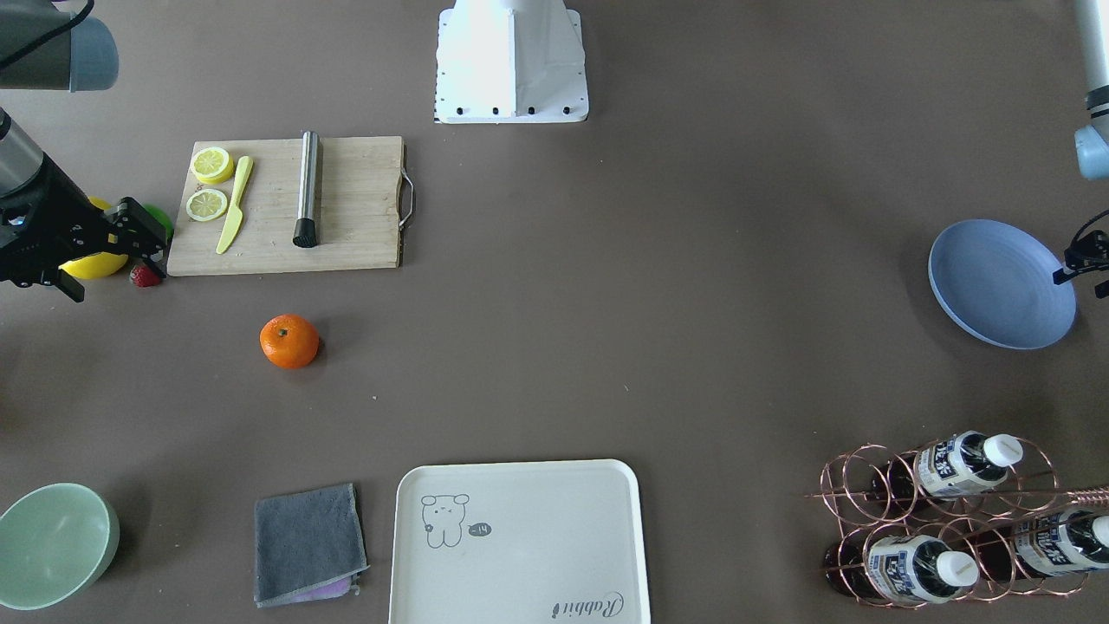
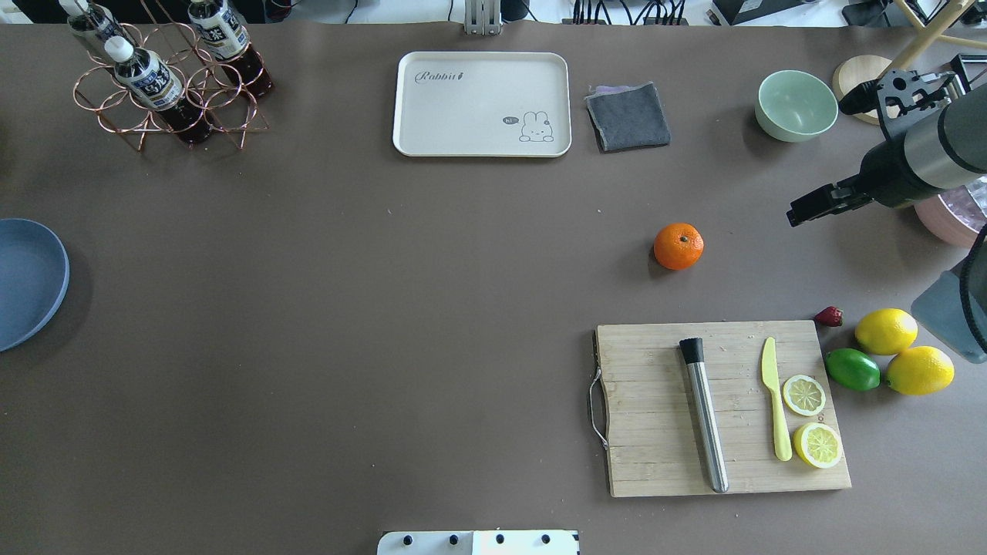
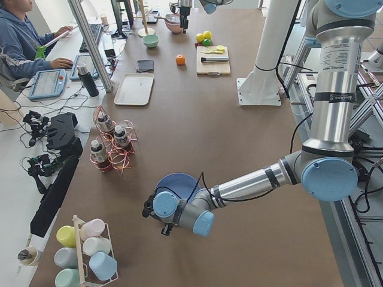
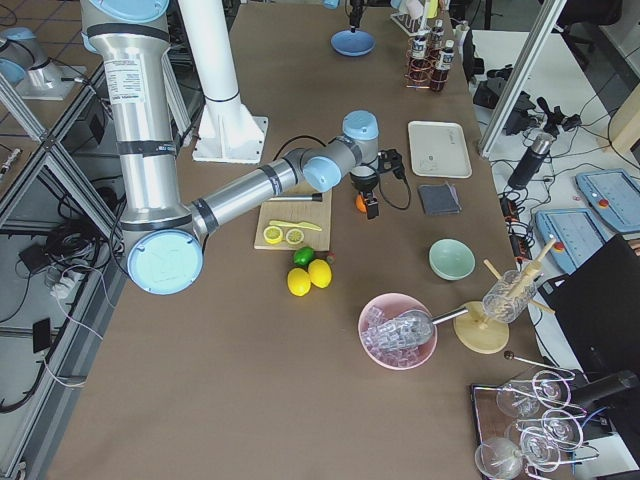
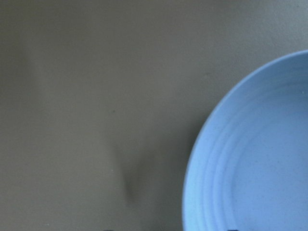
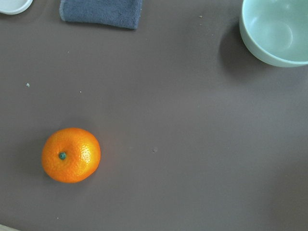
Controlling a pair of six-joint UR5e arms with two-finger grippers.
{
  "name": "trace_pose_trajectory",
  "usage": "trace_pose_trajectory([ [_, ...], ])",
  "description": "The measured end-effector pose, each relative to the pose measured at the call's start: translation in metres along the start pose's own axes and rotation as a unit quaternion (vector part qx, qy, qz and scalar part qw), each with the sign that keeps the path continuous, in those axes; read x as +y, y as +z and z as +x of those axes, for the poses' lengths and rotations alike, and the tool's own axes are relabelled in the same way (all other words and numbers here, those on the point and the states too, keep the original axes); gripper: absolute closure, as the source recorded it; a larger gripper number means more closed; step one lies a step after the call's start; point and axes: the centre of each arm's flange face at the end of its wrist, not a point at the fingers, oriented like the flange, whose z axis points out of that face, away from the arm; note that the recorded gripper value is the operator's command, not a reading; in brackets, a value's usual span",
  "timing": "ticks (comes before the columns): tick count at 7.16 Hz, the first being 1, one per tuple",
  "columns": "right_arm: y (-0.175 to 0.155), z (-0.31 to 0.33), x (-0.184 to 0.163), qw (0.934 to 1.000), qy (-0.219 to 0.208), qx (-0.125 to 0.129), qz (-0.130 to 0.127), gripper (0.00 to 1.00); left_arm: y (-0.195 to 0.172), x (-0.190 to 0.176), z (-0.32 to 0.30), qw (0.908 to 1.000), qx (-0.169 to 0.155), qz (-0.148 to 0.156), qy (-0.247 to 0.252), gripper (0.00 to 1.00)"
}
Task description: Pick orange to plate
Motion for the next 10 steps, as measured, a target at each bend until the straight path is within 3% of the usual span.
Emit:
trace_pose_trajectory([
  [1,0.001,0.0,0.0,1.0,-0.001,0.003,0.001,0.0,0.003,0.004,-0.001,1.0,0.008,-0.004,-0.003,0.63],
  [3,0.002,-0.001,0.0,1.0,-0.002,0.008,0.003,0.0,0.008,0.008,0.0,0.9995,0.028,-0.01,-0.007,1.0],
  [6,0.002,-0.001,0.0,1.0,-0.003,0.008,0.003,0.0,0.0,-0.003,0.021,0.9951,0.098,-0.006,-0.011,1.0],
  [8,0.002,-0.001,0.0,1.0,-0.003,0.008,0.003,0.0,-0.036,-0.03,0.064,0.9884,0.145,0.016,-0.043,1.0],
  [10,0.002,-0.001,0.001,1.0,0.0,0.008,0.003,0.0,-0.084,-0.065,0.128,0.9815,0.165,0.037,-0.09,1.0],
])
